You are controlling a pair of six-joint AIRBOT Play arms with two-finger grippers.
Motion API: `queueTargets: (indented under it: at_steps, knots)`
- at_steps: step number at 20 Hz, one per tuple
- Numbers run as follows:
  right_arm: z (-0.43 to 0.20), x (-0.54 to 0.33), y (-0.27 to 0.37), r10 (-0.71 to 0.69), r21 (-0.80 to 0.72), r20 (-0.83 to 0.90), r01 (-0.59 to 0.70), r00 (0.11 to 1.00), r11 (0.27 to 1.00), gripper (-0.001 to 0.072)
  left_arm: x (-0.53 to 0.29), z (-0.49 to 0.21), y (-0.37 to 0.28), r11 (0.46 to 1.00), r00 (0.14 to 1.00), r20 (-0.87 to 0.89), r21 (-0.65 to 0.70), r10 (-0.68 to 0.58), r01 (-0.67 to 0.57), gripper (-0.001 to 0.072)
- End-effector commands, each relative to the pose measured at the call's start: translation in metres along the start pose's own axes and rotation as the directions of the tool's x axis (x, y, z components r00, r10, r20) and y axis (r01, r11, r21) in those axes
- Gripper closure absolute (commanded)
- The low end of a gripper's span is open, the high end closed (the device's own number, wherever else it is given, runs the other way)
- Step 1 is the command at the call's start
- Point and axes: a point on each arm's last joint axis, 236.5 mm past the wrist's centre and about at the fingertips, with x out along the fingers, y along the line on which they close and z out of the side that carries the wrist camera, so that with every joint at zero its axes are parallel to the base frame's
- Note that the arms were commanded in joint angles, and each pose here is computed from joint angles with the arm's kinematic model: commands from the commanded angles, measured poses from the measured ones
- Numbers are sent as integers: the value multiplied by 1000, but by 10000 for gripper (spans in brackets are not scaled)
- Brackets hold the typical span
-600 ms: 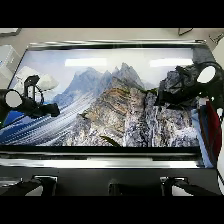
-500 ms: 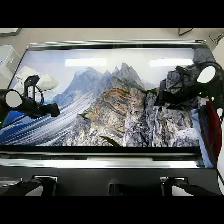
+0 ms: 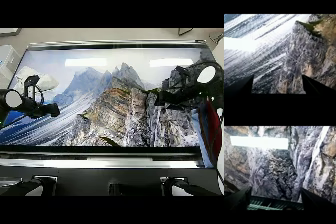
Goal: Fold the clothes and pants, and hang the long-sleeved shirts on hangers.
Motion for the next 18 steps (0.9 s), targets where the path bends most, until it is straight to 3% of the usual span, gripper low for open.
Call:
queueTargets:
  at_steps: [1, 6, 9, 11, 13, 14, 16, 18]
  knots:
    - [0, 0, 0, 0, 0, -1, 0, 1000, 1000, 35, 0, 0, 0, 1000, 1000, 1, 1, 0, 0, -1]
    - [32, -1, 0, 1, -1, 133, -1, 991, 1000, 34, -7, 57, -12, 999, 969, 243, 5, -47, 47, -1]
    - [40, -3, 0, 0, -2, 169, 1, 986, 1000, 36, -36, 134, -18, 995, 827, 556, 2, -86, 102, 0]
    - [58, -7, -4, -16, -4, 244, 17, 970, 1000, 36, -48, 185, 19, 966, 745, 666, -175, -27, 192, 0]
    - [67, -9, -6, -25, -9, 282, 29, 959, 1000, 36, -29, 220, 88, 921, 776, 627, -339, 70, 191, -1]
    - [67, -9, -6, -26, -9, 284, 30, 958, 1000, 36, -16, 231, 122, 875, 810, 579, -435, 89, 215, -2]
    - [66, -9, -6, -26, -9, 280, 30, 960, 1000, 36, 15, 239, 179, 701, 870, 491, -633, 34, 329, -3]
    - [66, -9, -6, -27, -9, 281, 31, 959, 999, 36, 49, 233, 210, 542, 892, 449, -737, -54, 403, -3]
